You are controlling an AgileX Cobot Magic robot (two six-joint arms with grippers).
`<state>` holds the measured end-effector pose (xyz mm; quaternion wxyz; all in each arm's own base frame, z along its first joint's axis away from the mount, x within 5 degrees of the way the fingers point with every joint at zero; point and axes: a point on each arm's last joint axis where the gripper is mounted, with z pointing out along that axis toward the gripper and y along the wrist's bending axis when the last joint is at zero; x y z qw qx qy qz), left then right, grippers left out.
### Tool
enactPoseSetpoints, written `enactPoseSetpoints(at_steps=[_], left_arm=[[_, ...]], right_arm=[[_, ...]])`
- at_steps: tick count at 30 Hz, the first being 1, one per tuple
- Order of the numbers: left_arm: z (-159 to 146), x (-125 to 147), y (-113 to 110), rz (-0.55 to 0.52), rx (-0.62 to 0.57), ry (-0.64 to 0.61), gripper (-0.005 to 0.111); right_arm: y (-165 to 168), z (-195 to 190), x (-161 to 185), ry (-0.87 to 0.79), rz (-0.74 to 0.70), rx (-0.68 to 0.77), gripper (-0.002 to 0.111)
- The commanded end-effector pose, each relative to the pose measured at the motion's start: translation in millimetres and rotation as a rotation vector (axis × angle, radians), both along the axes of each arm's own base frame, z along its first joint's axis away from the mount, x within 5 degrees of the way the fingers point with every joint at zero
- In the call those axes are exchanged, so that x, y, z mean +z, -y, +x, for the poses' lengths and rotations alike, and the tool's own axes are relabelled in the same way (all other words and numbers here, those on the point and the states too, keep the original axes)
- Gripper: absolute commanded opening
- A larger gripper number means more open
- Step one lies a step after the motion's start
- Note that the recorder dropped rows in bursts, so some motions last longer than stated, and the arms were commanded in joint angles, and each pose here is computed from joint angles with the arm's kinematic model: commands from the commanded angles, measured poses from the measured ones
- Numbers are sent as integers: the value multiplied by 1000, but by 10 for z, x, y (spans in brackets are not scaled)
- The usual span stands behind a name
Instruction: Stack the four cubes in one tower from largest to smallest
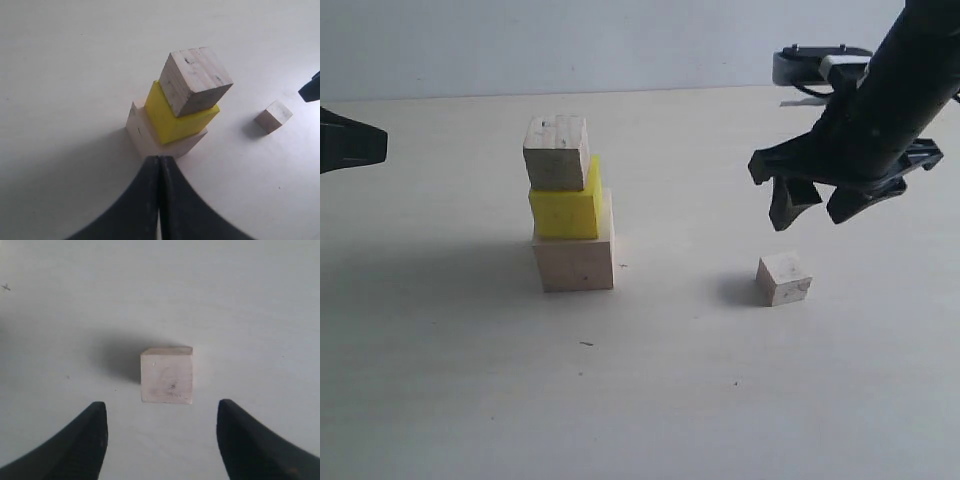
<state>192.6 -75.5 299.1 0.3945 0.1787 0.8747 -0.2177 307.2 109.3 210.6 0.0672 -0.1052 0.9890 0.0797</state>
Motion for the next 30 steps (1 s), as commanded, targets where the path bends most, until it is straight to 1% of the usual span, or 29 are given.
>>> enactPoseSetpoints(at_steps=[1, 4, 7, 16, 24, 28, 30], left_arm=[[12, -5, -5, -4, 7, 0, 0], [12, -5, -5, -4, 7, 0, 0], [12, -5, -5, -4, 7, 0, 0], [13, -4, -6, -4, 9, 1, 0], [13, -4, -6, -4, 9, 1, 0], [14, -4, -6, -2, 7, 3, 0], [14, -4, -6, -2, 7, 3, 0]], right_arm=[[-11, 62, -214, -71, -20, -5, 60], [-21, 96, -356, -101, -30, -7, 60], [-32, 141, -461, -97, -32, -12, 60], [-75, 274, -521, -92, -30, -2, 60], [-152, 296, -666, -148, -63, 58, 60], [-246, 290, -759, -142, -121, 130, 60], [-277, 298, -789, -139, -149, 137, 60]])
